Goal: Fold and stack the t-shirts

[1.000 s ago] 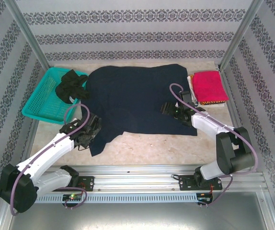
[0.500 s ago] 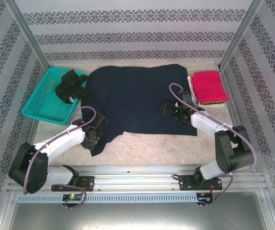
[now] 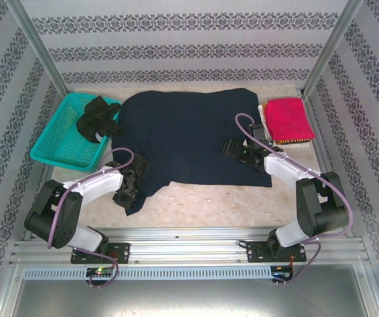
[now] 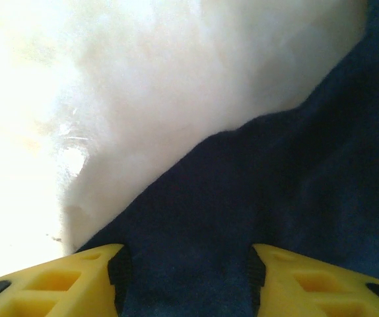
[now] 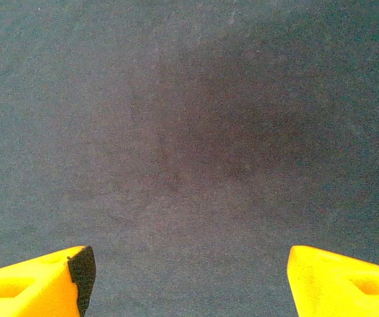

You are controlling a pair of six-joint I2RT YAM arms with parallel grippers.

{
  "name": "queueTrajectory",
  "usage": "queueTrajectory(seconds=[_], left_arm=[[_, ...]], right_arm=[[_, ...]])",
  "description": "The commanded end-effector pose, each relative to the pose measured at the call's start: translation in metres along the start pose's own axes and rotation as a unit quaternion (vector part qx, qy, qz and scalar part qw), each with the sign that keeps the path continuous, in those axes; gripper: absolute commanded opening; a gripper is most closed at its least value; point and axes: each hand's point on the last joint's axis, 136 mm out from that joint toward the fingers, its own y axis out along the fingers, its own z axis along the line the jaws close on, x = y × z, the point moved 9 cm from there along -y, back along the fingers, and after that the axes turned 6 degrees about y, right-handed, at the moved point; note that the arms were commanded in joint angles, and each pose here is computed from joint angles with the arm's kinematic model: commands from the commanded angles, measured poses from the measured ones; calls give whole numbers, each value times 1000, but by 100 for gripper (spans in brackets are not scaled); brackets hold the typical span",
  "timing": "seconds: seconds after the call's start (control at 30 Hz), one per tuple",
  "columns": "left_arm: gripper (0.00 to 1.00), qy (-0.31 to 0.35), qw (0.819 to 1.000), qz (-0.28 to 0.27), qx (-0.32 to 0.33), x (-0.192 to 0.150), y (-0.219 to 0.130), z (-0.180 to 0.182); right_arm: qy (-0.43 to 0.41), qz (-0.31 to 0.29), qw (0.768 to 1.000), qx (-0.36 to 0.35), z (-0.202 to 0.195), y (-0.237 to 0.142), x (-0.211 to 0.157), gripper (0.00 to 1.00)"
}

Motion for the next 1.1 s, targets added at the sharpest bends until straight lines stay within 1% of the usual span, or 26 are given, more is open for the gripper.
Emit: queueTrajectory(seconds=[0.0,0.03,0.13,0.23,0.33,0.43,0.6,0.7,0.77,0.87,0.93,1.07], left_arm=[[48,-4,1000,16,25,-2,20,5],[46,-3,999,17,31,-3,22,6],[34,-2,999,28,41,-5,29,9],[13,-4,999,36,37,-6,29,12],[1,-1,999,31,25,-4,21,10],[0,2,1000,26,17,-2,12,10],[0,1,1000,21,7,0,4,13],[0,-1,1000,18,1,1,2,13],[0,-1,1000,17,-1,1,2,12],[0,-1,1000,13,2,1,3,11],[0,-2,1000,6,6,3,1,12],[0,-9,1000,3,-1,3,0,14]], right_arm=[[8,-14,1000,-2,-5,-10,4,77],[10,-16,1000,-4,-7,-12,4,76],[21,-20,1000,-10,-17,-18,3,76],[39,-24,999,-23,-29,-27,2,76],[90,-35,993,-62,-52,-40,-4,76],[145,-46,984,-93,-80,-51,-16,74],[184,-33,972,-145,-113,-65,-44,70],[204,-17,968,-145,-122,-63,-53,69],[214,-7,968,-135,-123,-59,-53,63],[221,4,967,-123,-119,-51,-47,48],[222,13,966,-131,-121,-48,-45,41],[226,22,964,-140,-124,-43,-45,37]])
